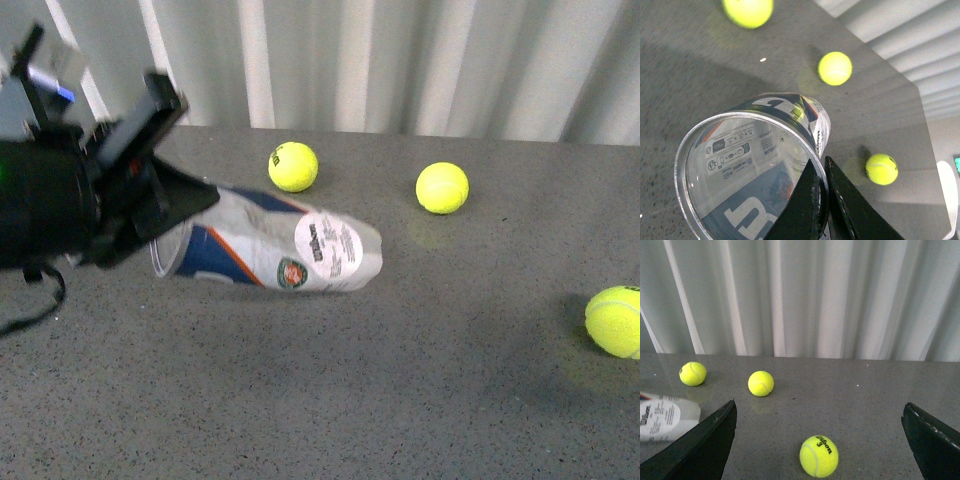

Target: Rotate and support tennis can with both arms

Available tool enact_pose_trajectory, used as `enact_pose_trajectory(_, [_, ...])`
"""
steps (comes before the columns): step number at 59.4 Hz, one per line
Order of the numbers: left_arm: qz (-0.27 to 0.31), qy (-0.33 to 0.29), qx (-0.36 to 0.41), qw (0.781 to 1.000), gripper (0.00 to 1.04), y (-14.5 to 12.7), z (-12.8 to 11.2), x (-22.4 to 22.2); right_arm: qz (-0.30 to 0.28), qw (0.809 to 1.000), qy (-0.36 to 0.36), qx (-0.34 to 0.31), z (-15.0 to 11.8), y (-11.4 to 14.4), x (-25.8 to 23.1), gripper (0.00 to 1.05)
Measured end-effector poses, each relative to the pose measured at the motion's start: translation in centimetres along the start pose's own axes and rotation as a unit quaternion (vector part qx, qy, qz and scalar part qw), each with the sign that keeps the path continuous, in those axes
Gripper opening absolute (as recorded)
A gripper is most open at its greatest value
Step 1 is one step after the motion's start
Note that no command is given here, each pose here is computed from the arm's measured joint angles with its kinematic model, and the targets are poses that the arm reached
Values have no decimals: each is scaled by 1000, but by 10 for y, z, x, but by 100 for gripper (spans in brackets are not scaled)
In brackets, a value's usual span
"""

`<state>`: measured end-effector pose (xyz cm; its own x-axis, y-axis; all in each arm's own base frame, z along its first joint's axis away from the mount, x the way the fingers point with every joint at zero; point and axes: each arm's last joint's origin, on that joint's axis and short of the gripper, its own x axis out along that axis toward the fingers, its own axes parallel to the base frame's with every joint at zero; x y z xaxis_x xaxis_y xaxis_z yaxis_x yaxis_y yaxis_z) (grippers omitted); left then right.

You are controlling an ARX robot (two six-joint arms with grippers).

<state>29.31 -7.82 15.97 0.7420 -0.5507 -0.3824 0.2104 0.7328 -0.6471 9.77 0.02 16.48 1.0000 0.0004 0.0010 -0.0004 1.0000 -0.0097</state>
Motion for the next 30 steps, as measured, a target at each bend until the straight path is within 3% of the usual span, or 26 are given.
enact_pose_trajectory(7, [-56,15,114,992,4,-48,40,-21,0,1000,0,0,0,0,0,97])
enact_pose_trajectory(14, [-71,63,271,958,4,-97,71,-38,0,1000,0,0,0,0,0,97])
enact_pose_trajectory(22, [-33,162,432,887,4,-117,82,-29,0,1000,0,0,0,0,0,97])
enact_pose_trajectory(30, [-2,251,564,787,4,-121,82,-11,0,1000,0,0,0,0,0,97])
